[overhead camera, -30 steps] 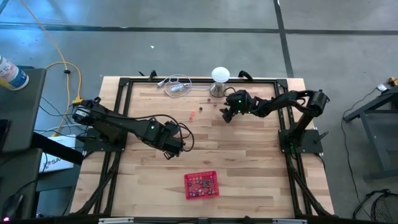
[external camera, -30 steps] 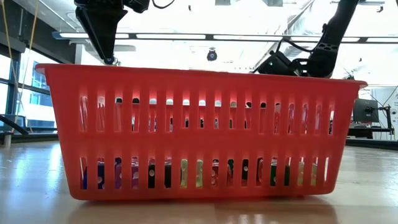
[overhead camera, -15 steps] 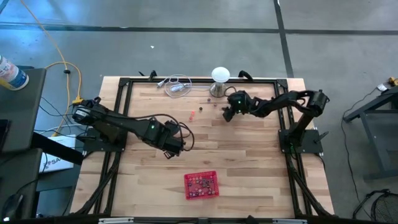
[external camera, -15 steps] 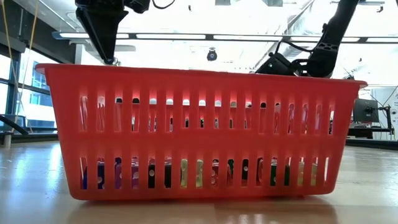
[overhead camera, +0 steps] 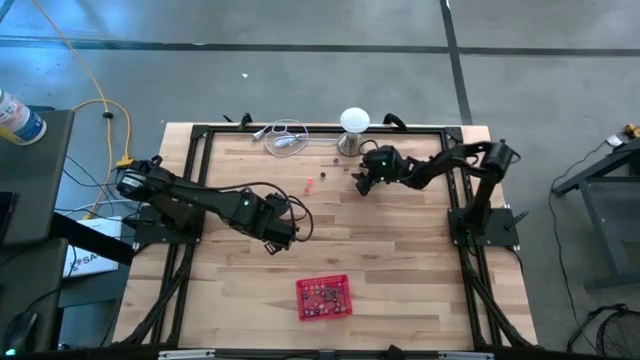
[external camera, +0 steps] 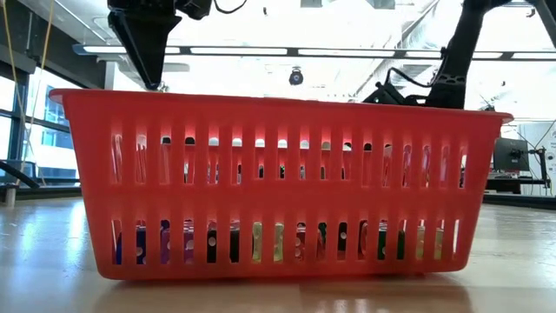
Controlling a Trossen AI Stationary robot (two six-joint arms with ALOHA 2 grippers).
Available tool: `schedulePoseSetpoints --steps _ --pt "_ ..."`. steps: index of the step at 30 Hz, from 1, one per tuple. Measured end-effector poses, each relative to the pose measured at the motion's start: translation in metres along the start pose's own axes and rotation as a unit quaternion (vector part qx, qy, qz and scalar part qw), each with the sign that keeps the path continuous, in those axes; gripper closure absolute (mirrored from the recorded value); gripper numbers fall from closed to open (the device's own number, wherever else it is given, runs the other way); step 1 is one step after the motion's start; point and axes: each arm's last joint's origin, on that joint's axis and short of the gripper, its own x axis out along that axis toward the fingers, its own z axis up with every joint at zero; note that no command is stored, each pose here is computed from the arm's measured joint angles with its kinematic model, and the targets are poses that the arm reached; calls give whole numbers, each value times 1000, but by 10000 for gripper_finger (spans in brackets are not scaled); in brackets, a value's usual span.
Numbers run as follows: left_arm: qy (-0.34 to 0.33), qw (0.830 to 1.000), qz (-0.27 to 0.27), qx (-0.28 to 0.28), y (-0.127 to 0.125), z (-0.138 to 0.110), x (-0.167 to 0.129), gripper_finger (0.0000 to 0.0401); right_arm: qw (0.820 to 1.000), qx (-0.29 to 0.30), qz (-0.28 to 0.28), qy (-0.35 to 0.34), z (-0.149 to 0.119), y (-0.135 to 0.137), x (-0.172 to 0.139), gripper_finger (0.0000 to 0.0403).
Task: Pick & Place Dice
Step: Put the purple dice into the red bin
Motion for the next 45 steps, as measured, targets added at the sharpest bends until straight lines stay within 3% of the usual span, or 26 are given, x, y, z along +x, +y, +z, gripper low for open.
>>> schedulePoseSetpoints --steps 15,24,40,45 --pt "-3 1000 5 7 1 0 0 238 998 -48 35 -30 -2 7 13 168" --pt "-9 1000 3 17 2 5 2 238 997 -61 51 19 17 16 24 168" --pt "-7 1000 4 23 2 3 1 238 995 -72 66 24 17 17 25 168" --pt "-7 1000 4 23 2 3 1 238 995 -73 66 24 17 17 25 194"
